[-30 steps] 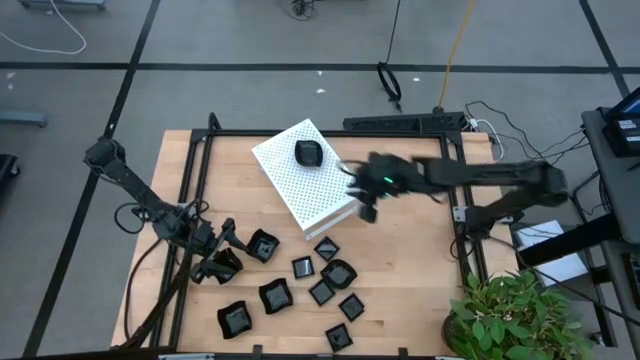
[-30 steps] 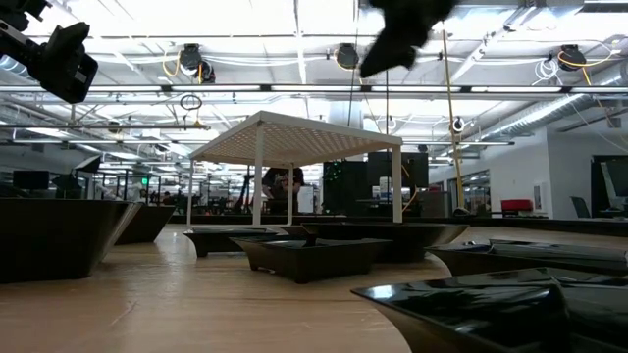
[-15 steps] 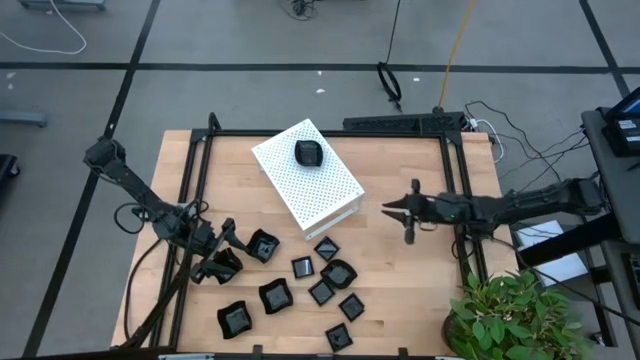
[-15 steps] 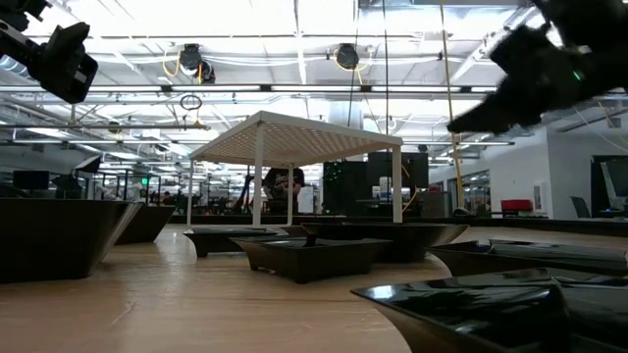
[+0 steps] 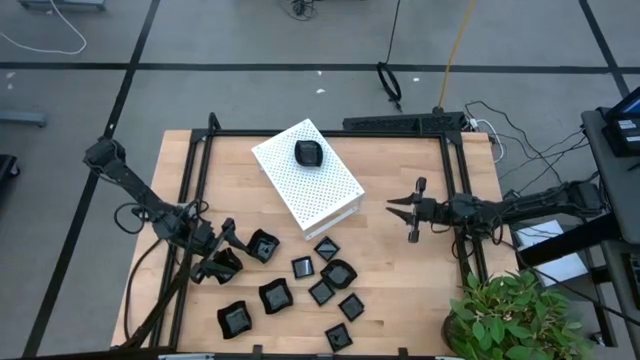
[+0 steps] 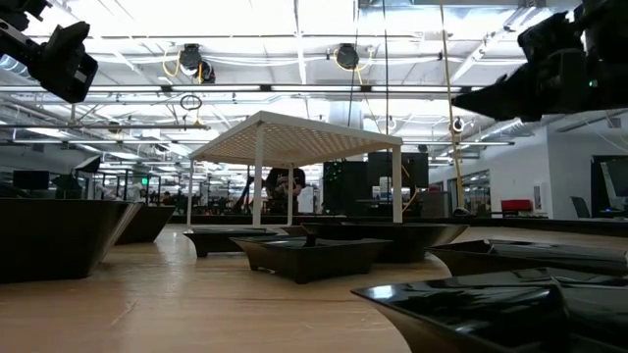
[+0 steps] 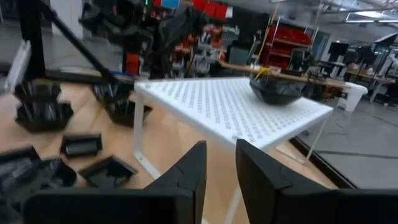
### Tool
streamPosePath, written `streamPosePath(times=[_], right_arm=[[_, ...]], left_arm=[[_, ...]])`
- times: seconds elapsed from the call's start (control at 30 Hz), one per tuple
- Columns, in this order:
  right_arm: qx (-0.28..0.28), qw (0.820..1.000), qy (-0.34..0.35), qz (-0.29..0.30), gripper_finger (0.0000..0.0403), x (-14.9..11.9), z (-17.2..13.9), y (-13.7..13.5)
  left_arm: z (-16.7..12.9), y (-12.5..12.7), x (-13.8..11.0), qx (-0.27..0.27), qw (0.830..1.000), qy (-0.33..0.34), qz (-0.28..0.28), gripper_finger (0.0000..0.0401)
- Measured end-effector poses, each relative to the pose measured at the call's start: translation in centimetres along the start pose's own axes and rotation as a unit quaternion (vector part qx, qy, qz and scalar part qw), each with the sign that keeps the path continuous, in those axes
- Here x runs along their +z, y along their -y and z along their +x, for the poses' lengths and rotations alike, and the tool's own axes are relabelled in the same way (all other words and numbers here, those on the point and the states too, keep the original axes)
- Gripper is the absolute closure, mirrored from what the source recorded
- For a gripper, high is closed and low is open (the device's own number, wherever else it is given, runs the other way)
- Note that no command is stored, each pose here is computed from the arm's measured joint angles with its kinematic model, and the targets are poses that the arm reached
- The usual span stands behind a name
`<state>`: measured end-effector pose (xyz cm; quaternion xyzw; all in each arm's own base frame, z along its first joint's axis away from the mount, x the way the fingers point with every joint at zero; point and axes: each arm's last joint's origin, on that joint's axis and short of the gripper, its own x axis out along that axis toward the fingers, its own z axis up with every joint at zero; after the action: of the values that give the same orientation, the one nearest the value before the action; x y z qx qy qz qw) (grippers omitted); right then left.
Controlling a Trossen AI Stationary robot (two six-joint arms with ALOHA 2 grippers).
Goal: Pick & Place Mini shaped plates
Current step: Stack the leaf-shaped plate on top of the stacked leaf-shaped plates on the shelf
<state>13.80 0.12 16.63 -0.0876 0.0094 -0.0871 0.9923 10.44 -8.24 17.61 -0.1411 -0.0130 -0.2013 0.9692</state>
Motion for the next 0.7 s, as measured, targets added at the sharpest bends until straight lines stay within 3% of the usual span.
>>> streamPosePath(times=[0.5, 0.7], right_arm=[[-0.012, 0.998, 0.049, -0.026, 0.033, 1.2, -1.2, 0.5], [-0.012, 0.999, 0.036, -0.023, 0.033, 1.0, -1.9, 0.7]], left_arm=[[0.0, 0.0, 0.0, 0.0, 1.0, 0.0, 0.0, 0.0077], [0.0, 0.0, 0.0, 0.0, 1.0, 0.0, 0.0, 0.0077]])
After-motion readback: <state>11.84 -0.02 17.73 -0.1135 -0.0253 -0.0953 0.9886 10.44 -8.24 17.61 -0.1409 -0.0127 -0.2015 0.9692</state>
